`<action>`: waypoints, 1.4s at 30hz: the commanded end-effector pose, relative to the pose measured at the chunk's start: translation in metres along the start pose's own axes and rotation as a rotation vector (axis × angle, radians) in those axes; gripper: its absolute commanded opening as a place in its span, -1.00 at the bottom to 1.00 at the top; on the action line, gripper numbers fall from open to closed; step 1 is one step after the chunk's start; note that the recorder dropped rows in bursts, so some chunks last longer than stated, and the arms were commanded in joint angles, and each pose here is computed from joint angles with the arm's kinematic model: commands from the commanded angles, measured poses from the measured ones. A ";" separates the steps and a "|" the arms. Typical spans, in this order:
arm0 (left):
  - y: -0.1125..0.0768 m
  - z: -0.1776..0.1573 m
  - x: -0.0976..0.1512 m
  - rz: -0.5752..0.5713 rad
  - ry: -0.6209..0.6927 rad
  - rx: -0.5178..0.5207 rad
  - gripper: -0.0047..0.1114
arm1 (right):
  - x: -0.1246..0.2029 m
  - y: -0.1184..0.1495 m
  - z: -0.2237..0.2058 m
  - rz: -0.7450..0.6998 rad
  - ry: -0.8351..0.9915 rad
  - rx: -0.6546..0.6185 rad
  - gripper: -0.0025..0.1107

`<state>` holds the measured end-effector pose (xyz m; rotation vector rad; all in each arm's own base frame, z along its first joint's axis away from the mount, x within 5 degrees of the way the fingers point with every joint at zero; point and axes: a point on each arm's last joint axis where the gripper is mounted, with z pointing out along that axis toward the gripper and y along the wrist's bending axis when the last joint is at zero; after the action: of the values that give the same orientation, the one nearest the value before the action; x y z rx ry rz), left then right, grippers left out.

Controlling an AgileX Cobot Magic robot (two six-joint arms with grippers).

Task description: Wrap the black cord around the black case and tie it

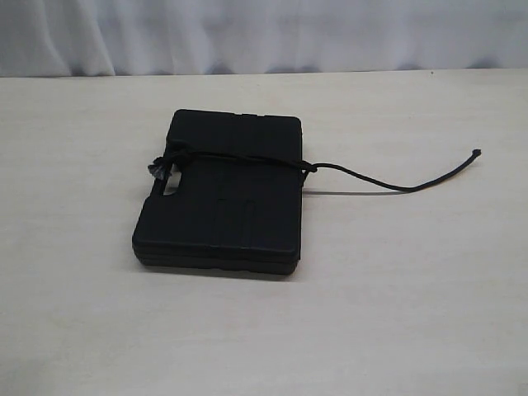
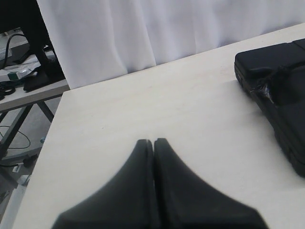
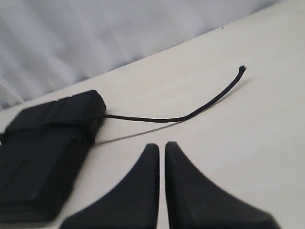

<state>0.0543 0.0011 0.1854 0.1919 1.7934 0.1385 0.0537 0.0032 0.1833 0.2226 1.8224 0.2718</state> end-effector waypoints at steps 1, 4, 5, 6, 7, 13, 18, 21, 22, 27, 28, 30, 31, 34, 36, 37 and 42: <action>0.000 0.000 0.001 -0.014 -0.004 -0.001 -0.92 | 0.001 -0.001 0.000 -0.341 0.000 0.007 -0.89; 0.000 0.000 0.001 -0.014 -0.004 -0.001 -0.92 | 0.001 -0.001 0.000 -0.511 0.003 0.005 -0.89; 0.000 0.000 0.001 -0.014 -0.004 -0.001 -0.92 | 0.001 -0.001 0.000 -0.550 0.003 0.003 -0.89; 0.000 0.000 0.001 -0.014 -0.004 -0.001 -0.92 | 0.001 -0.001 0.000 -0.561 0.003 0.003 -0.89; 0.000 0.000 0.001 -0.014 -0.004 -0.001 -0.92 | 0.001 0.000 0.000 -0.552 0.003 0.002 -0.89; 0.000 0.000 0.001 -0.014 -0.004 -0.001 -0.92 | 0.002 0.000 0.000 -0.461 0.005 0.001 -0.89; 0.000 0.000 0.001 -0.014 -0.004 -0.001 -0.92 | 0.002 0.000 0.000 -0.461 0.005 0.001 -0.89; 0.000 0.000 0.001 -0.014 -0.004 -0.001 -0.92 | 0.002 0.000 0.000 -0.461 0.005 0.001 -0.89; 0.000 0.000 0.001 -0.014 -0.004 -0.001 -0.92 | 0.002 0.000 0.000 -0.461 0.005 0.001 -0.89; 0.000 0.000 0.001 -0.014 -0.004 -0.001 -0.92 | 0.002 0.001 0.000 -0.432 0.006 -0.009 -0.89; 0.000 0.000 0.001 -0.014 -0.004 -0.001 -0.92 | 0.002 0.001 0.000 -0.432 0.006 -0.009 -0.89; 0.000 0.000 0.000 -0.014 -0.007 -0.002 -0.92 | 0.002 0.001 0.000 -0.432 0.006 -0.009 -0.89; 0.000 0.000 0.000 -0.014 -0.007 -0.002 -0.92 | 0.002 0.001 0.000 -0.432 0.006 -0.009 -0.89; 0.000 0.000 0.000 -0.008 -0.008 -0.004 -0.92 | 0.002 0.001 0.000 -0.415 0.006 -0.009 -0.89; 0.000 0.000 0.000 -0.008 -0.008 -0.004 -0.92 | 0.002 0.001 0.000 -0.380 0.004 -0.009 -0.89; 0.000 0.000 0.000 -0.008 -0.008 -0.004 -0.92 | 0.002 0.001 0.000 -0.380 0.004 -0.009 -0.89; 0.000 0.000 0.000 -0.008 -0.008 -0.004 -0.92 | 0.002 0.000 0.000 -0.391 0.004 -0.005 -0.89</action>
<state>0.0543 0.0011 0.1854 0.1919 1.7934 0.1385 0.0534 0.0045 0.1826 -0.1456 1.8299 0.0102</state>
